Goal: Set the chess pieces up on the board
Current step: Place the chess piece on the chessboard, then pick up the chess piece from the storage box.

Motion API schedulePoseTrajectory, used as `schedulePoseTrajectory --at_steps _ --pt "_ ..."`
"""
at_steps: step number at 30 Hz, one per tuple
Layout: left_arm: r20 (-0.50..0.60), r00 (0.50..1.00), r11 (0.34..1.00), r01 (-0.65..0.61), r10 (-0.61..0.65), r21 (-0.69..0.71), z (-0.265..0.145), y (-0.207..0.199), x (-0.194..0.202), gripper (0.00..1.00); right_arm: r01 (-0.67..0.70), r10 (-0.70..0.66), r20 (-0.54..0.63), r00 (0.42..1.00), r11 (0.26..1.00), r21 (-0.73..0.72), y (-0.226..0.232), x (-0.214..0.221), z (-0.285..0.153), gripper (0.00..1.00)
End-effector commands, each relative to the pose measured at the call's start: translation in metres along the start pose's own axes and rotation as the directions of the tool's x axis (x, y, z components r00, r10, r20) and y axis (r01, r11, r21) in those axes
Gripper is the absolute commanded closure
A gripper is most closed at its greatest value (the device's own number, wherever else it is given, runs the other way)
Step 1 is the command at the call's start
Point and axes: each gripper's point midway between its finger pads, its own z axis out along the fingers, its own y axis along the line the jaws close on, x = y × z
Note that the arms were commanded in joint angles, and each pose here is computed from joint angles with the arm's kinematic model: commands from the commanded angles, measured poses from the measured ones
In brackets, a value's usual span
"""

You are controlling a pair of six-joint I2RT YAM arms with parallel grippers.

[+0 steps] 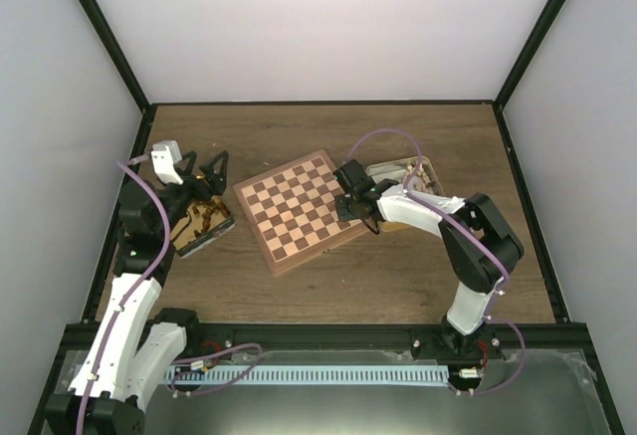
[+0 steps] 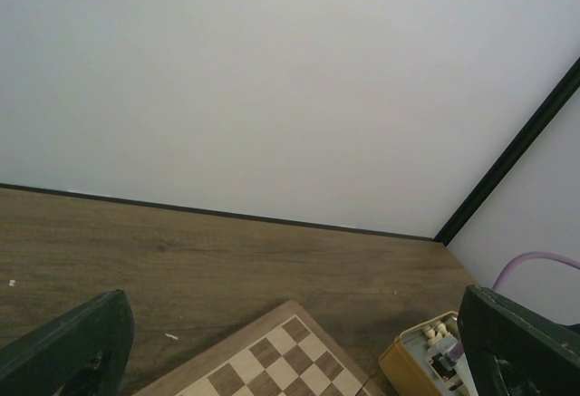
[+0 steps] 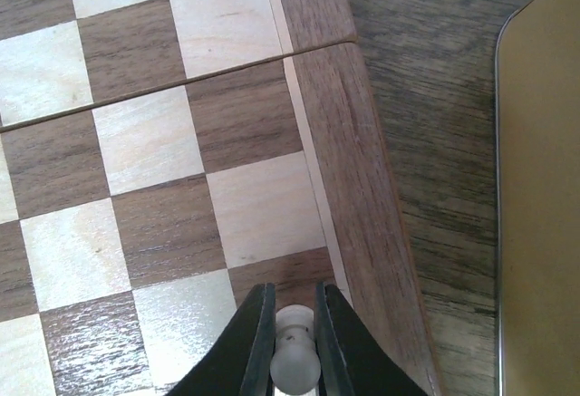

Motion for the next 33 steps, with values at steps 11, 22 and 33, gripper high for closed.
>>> schedulePoseTrajectory --at_steps 11,22,33 --pt "0.032 0.999 1.0 -0.021 0.021 0.022 -0.002 -0.005 -0.009 0.0 -0.042 0.042 0.009 0.999 0.999 -0.012 0.006 -0.009 -0.002 0.7" --pt "0.022 0.999 0.998 0.026 -0.027 0.049 0.001 -0.007 -0.004 0.0 -0.317 0.309 0.22 0.925 0.948 0.003 -0.02 -0.079 -0.053 0.62" --pt "0.024 1.0 0.999 0.019 -0.02 0.044 0.0 -0.007 -0.005 0.0 -0.58 0.521 0.284 0.805 0.793 0.187 -0.148 -0.057 -0.046 0.66"
